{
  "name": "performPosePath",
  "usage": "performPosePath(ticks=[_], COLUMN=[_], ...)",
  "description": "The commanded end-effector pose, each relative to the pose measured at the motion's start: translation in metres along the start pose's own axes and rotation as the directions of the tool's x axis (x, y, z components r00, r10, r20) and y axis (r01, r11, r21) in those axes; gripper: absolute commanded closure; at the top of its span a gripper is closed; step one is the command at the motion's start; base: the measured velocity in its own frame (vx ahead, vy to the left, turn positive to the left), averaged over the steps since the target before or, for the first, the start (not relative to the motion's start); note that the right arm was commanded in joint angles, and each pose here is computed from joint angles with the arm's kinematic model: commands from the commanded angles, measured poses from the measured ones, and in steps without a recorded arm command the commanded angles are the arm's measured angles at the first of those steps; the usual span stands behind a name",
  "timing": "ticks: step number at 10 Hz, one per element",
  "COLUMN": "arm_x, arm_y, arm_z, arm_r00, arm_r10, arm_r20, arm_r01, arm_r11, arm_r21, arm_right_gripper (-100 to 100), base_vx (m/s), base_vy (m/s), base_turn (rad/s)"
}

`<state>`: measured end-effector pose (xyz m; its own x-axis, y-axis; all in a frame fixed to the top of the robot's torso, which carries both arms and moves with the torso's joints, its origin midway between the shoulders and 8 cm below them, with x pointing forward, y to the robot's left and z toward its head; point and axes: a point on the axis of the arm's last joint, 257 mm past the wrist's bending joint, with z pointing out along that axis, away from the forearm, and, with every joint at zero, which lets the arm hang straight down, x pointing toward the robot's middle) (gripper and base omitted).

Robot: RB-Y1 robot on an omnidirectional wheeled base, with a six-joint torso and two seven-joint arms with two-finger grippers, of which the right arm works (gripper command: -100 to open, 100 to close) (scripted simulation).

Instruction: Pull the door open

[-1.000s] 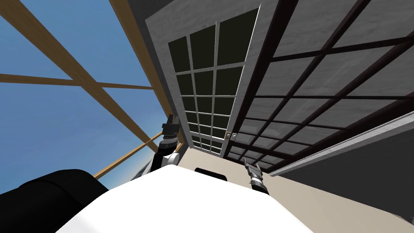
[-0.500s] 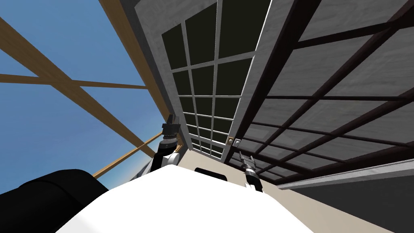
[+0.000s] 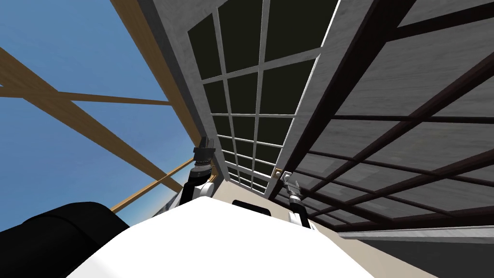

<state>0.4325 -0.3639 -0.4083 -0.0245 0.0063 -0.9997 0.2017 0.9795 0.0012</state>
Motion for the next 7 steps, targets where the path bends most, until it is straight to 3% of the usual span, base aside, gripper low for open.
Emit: performPosePath(ticks=[1,2,7], arm_x=[0.0000,0.0000,0.0000], arm_y=[0.0000,0.0000,0.0000], arm_z=[0.0000,0.0000,0.0000], arm_r00=[1.000,1.000,1.000], arm_r10=[0.000,0.000,0.000], arm_r20=[0.000,0.000,0.000], arm_r01=[0.000,0.000,0.000], arm_r11=[1.000,1.000,1.000], arm_r21=[0.000,0.000,0.000], arm_right_gripper=[-100,100,100], base_vx=[0.018,0.004,-0.003], base_vy=[-0.007,0.005,0.007], base_turn=[-0.001,0.020,0.006])
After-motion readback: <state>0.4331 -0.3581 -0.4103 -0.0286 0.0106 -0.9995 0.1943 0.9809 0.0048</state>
